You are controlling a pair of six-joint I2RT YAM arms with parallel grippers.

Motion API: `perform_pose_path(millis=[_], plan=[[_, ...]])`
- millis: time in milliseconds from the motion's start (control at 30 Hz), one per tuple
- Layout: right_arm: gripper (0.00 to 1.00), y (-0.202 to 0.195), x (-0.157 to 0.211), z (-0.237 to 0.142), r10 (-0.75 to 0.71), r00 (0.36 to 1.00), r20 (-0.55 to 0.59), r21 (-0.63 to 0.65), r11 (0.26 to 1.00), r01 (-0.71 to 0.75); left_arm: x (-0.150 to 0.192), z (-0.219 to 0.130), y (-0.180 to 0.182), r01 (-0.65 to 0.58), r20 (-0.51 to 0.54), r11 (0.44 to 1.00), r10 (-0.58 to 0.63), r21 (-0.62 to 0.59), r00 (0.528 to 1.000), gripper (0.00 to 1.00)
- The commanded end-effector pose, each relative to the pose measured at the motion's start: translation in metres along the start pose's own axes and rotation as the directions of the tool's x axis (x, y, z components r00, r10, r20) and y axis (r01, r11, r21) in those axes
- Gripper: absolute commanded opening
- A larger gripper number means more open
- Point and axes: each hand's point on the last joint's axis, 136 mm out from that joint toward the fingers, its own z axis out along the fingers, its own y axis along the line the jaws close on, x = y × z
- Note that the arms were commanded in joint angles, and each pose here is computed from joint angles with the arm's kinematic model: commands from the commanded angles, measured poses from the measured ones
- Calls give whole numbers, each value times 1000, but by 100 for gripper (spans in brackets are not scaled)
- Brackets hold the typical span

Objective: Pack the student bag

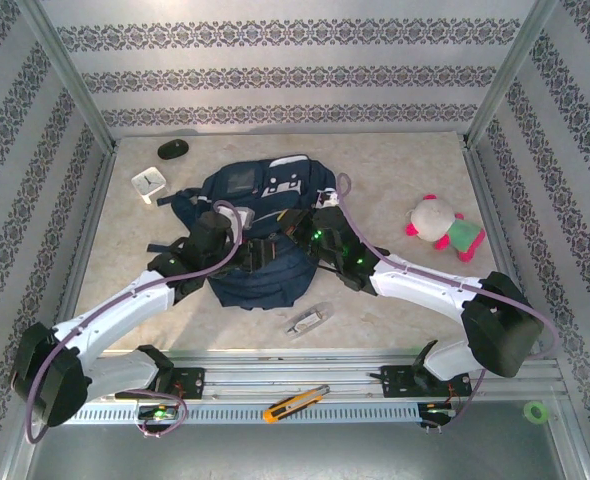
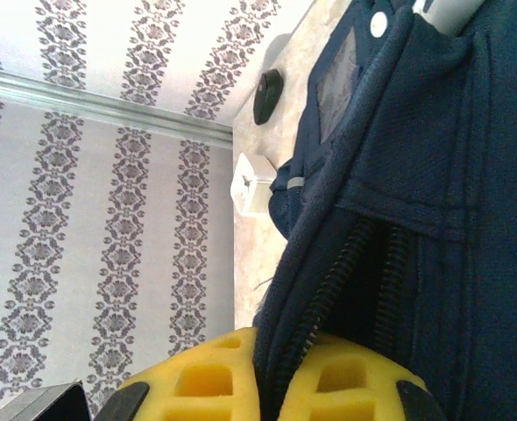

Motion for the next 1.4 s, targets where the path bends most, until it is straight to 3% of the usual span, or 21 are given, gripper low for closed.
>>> perform_pose_path(millis=[0,167,400,633,833,1367], plan=[[0,76,1,-10,-27,1000,0,-220,975,26,-55,-6,-49,-59,181,987,31,151,983,46],[0,73,2,-9,-28,1000,-3,-214,977,26,-58,-5,-53,-59,202,985,27,159,979,27],[0,69,0,-12,-48,999,7,-202,978,48,-52,-8,-32,-56,213,996,41,64,976,0],[0,58,-8,-21,-65,998,2,-180,982,65,-14,-11,21,-71,89,981,88,-178,992,0],[0,46,-23,-36,-76,997,-8,-156,985,74,12,-26,66,-66,26,946,79,-316,997,0],[0,49,-85,-64,-74,981,-177,-270,963,24,-9,-52,156,-2,57,884,32,-468,998,0]])
